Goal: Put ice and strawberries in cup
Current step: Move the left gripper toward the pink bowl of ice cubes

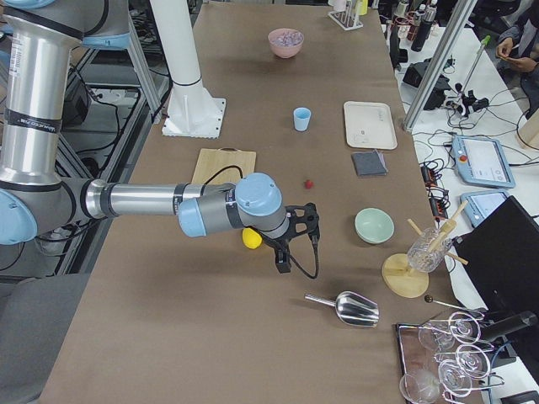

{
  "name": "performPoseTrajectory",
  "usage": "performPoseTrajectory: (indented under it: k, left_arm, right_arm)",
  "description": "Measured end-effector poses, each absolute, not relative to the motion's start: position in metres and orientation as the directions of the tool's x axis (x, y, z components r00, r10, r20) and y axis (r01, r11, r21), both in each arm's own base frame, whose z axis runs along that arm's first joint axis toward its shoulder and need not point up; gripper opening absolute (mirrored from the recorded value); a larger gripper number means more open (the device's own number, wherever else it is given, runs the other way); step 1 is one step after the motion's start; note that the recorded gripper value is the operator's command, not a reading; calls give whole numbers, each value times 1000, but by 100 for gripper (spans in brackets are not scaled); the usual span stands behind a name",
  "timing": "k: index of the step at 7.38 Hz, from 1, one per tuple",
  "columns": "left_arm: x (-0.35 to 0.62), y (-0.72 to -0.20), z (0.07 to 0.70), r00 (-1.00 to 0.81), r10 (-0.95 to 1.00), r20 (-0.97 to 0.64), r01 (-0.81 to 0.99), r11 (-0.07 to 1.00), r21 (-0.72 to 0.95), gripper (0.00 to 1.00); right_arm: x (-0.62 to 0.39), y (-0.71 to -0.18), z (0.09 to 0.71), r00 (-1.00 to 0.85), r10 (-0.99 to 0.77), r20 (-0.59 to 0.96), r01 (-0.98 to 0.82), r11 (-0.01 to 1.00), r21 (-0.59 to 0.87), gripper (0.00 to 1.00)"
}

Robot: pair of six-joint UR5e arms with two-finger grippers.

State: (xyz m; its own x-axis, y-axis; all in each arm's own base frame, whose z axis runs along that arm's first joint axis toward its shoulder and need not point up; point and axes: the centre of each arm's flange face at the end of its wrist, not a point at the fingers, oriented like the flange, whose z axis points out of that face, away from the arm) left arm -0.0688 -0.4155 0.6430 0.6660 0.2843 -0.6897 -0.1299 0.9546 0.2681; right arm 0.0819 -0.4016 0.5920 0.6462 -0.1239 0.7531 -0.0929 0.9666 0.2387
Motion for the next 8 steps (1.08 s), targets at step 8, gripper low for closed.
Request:
performPoseTrajectory:
  k: [8]
  left_arm:
    - [-48,-433,611,590,477,-651,-120,849,514,99]
  right_arm:
    - [82,-401,584,642,-182,745,-91,947,310,100]
